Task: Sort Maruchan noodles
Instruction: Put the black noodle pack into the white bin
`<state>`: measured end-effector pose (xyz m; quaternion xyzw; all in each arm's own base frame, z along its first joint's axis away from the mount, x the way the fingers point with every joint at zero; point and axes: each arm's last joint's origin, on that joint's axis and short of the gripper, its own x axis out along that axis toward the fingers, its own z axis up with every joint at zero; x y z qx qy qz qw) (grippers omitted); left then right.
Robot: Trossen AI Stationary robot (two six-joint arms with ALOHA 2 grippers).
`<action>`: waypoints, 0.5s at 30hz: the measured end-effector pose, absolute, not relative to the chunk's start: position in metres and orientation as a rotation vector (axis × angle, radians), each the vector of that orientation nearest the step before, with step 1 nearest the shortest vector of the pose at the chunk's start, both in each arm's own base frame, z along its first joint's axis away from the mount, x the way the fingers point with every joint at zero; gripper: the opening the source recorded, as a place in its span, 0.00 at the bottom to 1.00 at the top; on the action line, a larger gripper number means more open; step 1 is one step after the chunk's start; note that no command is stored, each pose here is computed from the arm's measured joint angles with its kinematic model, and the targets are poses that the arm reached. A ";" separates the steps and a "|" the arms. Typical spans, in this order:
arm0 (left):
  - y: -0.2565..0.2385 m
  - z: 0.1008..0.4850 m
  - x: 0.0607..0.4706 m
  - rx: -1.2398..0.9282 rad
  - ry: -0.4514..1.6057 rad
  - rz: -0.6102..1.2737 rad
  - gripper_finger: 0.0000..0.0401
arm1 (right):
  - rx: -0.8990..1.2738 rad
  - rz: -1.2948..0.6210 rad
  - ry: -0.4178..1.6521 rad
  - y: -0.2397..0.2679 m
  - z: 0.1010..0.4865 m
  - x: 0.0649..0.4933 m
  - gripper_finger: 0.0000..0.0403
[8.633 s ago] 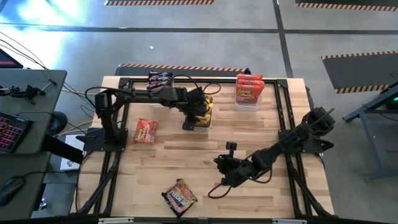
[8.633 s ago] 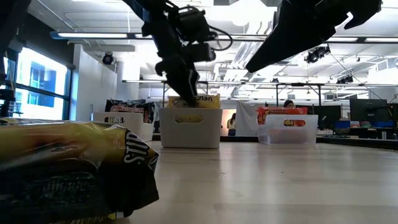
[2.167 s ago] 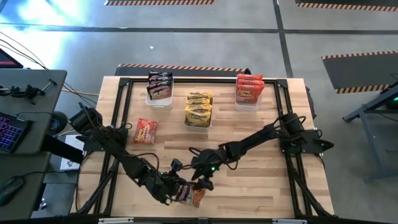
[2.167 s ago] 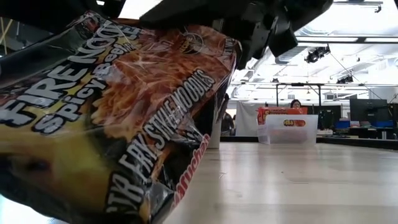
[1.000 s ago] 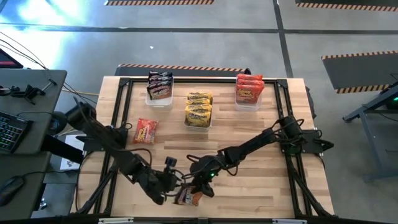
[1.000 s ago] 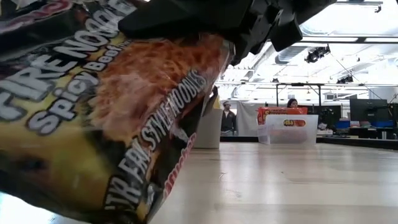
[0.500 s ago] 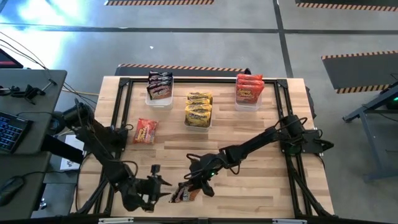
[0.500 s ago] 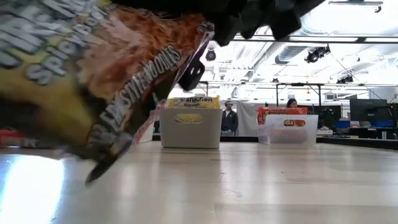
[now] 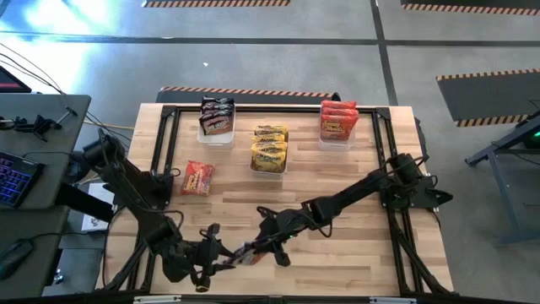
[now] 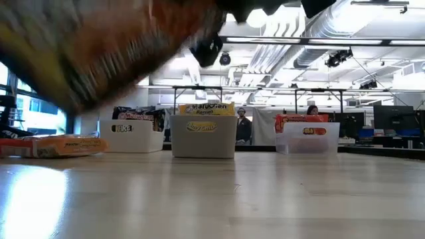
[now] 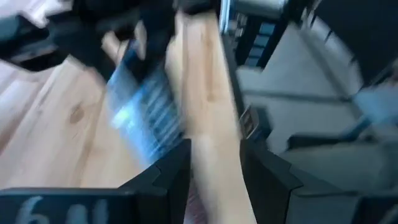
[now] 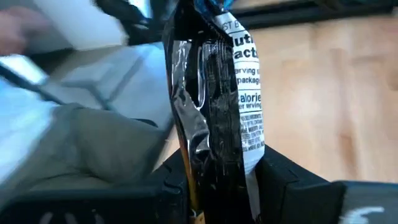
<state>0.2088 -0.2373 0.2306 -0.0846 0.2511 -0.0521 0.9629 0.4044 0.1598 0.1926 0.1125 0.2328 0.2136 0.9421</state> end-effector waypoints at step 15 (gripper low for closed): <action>-0.215 0.226 0.216 -0.312 0.623 0.019 0.67 | 0.180 0.426 0.467 0.161 0.191 0.404 0.23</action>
